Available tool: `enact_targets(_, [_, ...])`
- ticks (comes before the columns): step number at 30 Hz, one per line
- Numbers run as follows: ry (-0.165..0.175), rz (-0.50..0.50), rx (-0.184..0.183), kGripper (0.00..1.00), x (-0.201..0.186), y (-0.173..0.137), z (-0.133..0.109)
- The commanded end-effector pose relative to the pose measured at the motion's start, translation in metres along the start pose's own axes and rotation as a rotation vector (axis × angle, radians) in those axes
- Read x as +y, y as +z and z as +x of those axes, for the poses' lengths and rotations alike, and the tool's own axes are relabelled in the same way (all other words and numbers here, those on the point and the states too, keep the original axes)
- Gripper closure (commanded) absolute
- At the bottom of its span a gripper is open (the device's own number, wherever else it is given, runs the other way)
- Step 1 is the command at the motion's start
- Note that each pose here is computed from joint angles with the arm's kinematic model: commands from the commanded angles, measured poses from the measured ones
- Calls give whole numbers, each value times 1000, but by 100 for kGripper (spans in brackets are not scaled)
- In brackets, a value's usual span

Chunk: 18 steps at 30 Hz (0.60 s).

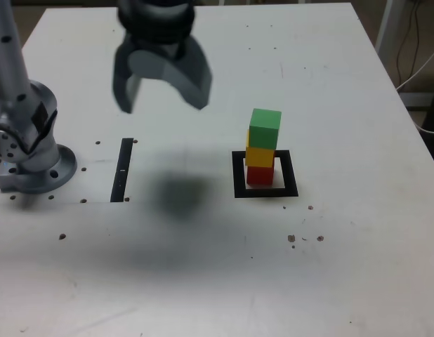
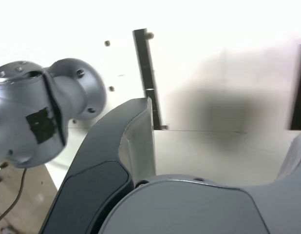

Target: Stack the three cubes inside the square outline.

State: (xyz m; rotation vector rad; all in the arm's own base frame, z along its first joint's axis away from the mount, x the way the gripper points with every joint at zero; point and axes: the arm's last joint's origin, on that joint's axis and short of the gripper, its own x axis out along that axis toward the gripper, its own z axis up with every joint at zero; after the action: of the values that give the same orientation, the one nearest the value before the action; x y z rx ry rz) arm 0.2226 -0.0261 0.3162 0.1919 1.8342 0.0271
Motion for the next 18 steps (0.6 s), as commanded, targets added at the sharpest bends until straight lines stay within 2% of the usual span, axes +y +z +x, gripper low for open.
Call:
enact_targets(1, [-9, -8, 18, 1, -1, -8, 14])
enact_targets(12, [-60, -24, 43, 1, -9, -24, 71])
enact_targets(18, [-84, -25, 43, 1, -12, -25, 89])
